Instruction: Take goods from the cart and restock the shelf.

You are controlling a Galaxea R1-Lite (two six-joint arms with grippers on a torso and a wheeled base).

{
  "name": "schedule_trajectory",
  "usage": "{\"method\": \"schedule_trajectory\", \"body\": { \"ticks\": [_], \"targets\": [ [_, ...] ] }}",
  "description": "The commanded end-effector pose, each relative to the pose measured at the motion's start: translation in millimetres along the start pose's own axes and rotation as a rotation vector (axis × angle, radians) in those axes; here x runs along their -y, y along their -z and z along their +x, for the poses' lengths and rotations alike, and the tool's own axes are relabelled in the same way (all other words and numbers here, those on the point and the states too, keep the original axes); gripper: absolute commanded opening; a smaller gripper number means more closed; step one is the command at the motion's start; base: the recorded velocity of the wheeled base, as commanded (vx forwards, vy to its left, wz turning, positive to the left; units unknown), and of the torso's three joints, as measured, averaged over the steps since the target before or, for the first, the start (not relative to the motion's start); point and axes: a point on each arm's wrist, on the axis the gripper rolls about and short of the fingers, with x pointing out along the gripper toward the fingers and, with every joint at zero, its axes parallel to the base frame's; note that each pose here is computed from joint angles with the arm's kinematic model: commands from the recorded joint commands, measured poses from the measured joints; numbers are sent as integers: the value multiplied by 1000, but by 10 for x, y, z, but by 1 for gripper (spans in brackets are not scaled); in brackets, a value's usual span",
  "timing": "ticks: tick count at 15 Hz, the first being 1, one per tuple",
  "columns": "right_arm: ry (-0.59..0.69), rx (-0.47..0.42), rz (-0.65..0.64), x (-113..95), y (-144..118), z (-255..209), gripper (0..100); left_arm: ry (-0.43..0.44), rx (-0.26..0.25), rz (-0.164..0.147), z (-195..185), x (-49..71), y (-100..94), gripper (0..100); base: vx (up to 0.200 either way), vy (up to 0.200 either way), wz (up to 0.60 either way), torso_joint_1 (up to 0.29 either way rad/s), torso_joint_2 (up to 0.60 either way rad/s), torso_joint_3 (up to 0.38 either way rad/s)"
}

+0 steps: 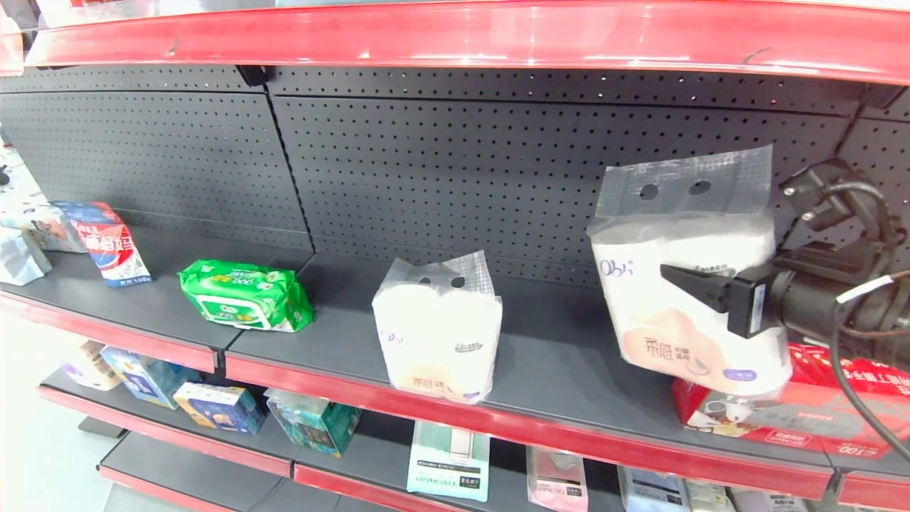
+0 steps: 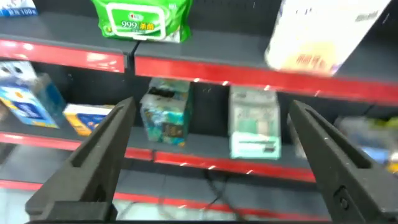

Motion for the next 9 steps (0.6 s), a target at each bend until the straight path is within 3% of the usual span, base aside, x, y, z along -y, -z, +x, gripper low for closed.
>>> {"method": "schedule_trajectory", "body": {
  "ticks": [1,9],
  "targets": [
    [-43,-55,21,-114,103,279,0,-12,68,-11,-54,7,21,100,0,0,0,0,0,0],
    [-41,-77,26,-124,226,441,0,-124,84,-16,-52,-18,23,100,0,0,0,0,0,0]
  ]
}}
